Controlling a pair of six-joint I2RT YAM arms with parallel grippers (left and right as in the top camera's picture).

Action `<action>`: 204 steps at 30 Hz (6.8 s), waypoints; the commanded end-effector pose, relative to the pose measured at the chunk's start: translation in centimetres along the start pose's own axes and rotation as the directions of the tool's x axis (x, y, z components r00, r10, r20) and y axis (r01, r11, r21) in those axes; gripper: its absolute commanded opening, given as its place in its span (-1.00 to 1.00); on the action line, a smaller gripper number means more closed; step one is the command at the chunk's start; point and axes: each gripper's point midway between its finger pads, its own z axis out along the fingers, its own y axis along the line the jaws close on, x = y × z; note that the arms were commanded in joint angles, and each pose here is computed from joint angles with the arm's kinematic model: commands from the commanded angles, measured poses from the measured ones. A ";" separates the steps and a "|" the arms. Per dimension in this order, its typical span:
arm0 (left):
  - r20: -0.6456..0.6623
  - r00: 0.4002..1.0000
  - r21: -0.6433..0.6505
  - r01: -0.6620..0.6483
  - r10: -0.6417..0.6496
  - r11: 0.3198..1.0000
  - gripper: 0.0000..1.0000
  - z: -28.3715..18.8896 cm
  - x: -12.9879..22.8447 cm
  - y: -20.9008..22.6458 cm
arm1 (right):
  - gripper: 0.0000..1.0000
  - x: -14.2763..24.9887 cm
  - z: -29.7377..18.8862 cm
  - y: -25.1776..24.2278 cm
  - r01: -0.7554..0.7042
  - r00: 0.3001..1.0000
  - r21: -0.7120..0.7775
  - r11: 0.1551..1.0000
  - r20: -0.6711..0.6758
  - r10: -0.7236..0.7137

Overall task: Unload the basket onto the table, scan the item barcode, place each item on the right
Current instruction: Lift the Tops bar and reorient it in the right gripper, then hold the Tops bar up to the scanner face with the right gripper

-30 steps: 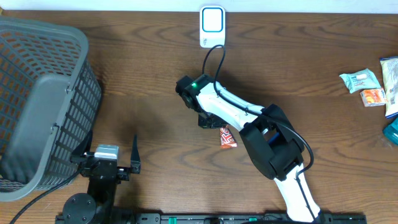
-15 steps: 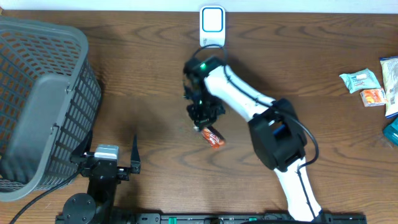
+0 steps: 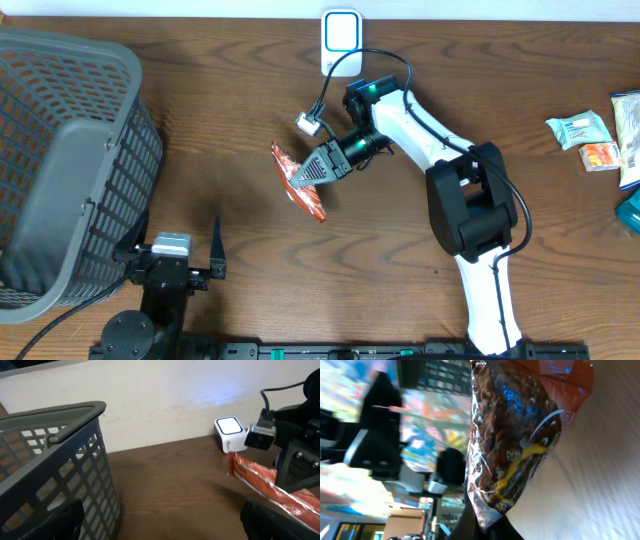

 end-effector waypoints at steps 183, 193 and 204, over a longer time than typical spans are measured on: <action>0.008 1.000 0.003 0.005 -0.005 1.000 1.00 -0.1 -0.2 -0.1 | -0.97 2.0 -3.0 -7.9 -0.043 0.983 0.476 0.878 -0.137 0.123; 0.008 1.000 0.003 0.005 -0.005 1.000 1.00 -0.1 -0.2 -0.1 | -0.98 -11.0 -14.3 -10.8 -0.001 0.987 0.951 0.309 0.052 -0.155; 0.008 1.000 0.003 0.005 -0.005 1.000 1.00 -0.1 -0.2 -0.1 | -0.98 -18.3 -21.0 -12.7 -0.136 0.878 0.982 0.134 0.182 -0.442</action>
